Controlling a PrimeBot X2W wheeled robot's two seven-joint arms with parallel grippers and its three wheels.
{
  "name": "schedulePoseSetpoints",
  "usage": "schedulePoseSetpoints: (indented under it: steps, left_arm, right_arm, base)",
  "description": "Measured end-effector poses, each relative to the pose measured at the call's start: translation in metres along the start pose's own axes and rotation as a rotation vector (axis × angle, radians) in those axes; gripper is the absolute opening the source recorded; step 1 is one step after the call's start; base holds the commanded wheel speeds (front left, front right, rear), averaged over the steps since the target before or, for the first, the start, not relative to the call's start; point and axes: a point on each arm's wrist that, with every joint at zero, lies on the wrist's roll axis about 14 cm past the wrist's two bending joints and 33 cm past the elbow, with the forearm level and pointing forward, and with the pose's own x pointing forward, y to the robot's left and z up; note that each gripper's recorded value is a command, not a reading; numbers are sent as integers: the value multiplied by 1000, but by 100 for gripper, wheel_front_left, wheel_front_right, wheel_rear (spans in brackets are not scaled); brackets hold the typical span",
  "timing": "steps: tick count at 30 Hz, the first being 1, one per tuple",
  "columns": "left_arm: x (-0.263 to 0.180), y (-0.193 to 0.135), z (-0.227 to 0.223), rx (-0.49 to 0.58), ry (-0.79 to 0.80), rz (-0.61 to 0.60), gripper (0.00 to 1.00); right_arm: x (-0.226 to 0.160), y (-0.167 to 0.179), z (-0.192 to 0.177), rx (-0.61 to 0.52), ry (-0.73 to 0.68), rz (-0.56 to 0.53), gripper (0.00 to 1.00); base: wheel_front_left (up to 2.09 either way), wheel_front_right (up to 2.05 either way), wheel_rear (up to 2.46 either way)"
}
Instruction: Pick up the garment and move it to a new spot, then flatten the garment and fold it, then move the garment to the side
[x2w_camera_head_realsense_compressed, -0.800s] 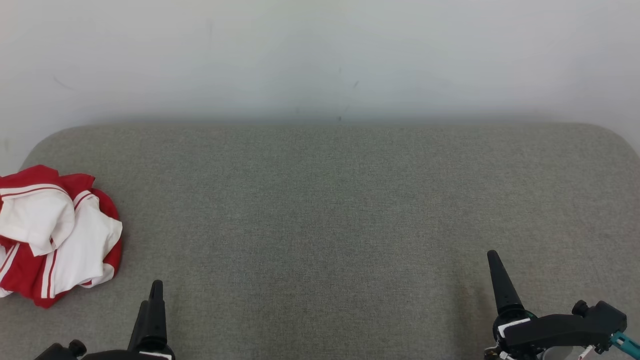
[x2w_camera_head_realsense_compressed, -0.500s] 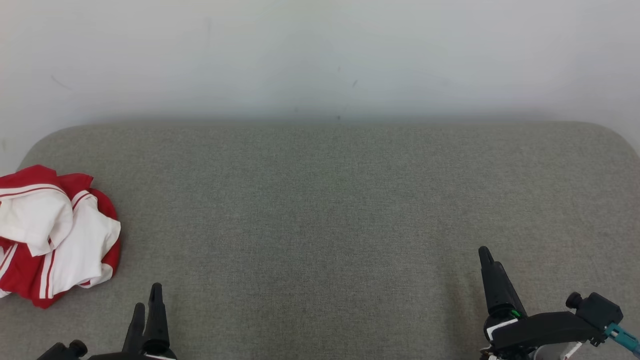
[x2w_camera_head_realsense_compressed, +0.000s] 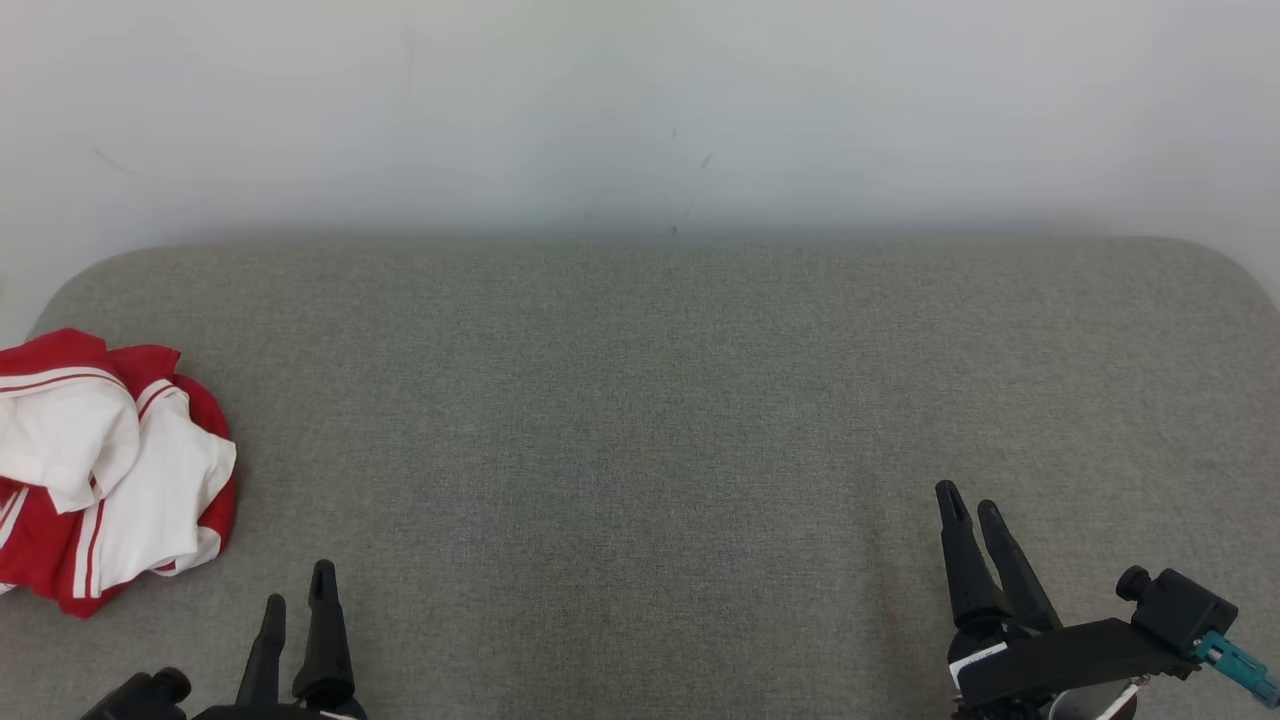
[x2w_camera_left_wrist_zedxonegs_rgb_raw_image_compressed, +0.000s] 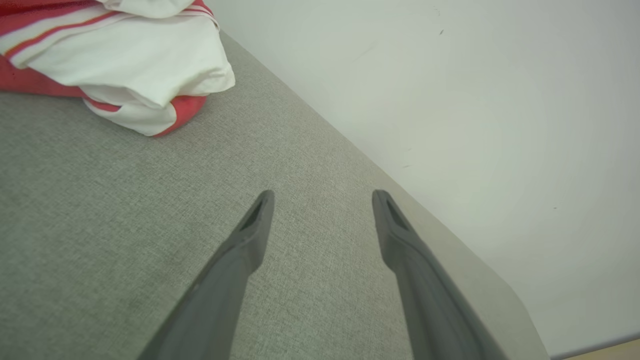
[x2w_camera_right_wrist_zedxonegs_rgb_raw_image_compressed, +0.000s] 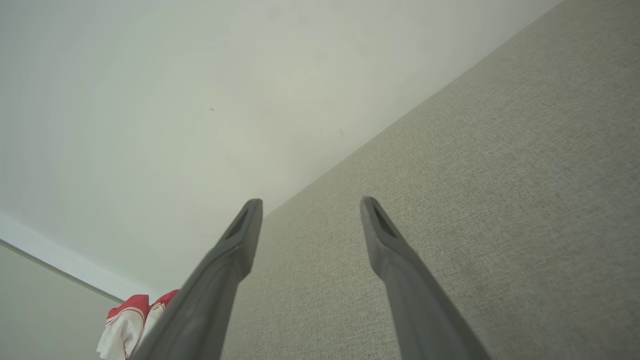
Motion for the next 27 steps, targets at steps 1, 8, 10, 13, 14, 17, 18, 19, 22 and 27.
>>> schedulePoseSetpoints:
  steps: [1,8,10,13,14,17,18,19,22,27]
  left_arm:
    - [0,0,0,10,-2,-1,100]
    - [0,-2,-1,105,-7,-5,100]
    - [0,-2,-2,126,-7,-5,100]
    - [-1,-2,-4,170,-3,-8,100]
    - [-2,-1,-4,182,-3,-5,100]
    - [-3,-1,-6,223,0,-9,100]
    - [-3,-2,-7,237,1,-12,100]
    - [-3,-3,-7,248,2,-15,100]
    - [-3,-3,-9,287,2,-17,100]
    - [-3,-6,-10,361,-1,-27,100]
  right_arm:
    - [0,1,0,-12,0,2,100]
    - [-1,-9,3,-108,-17,-27,100]
    - [-1,-10,2,-133,-17,-30,100]
    - [-1,-12,2,-167,-18,-34,100]
    - [-1,-12,2,-178,-20,-35,100]
    - [-2,-15,1,-215,-17,-39,100]
    - [-2,-15,0,-225,-15,-41,100]
    - [-2,-16,-1,-236,-11,-42,100]
    - [-3,-18,-4,-275,-2,-44,100]
    - [-4,-17,-7,-333,9,-36,100]
  base:
    - [0,0,0]
    - [0,0,0]
    - [0,0,0]
    - [0,0,0]
    - [0,0,0]
    - [0,0,0]
    - [0,0,0]
    - [0,0,0]
    - [0,0,0]
    - [0,0,0]
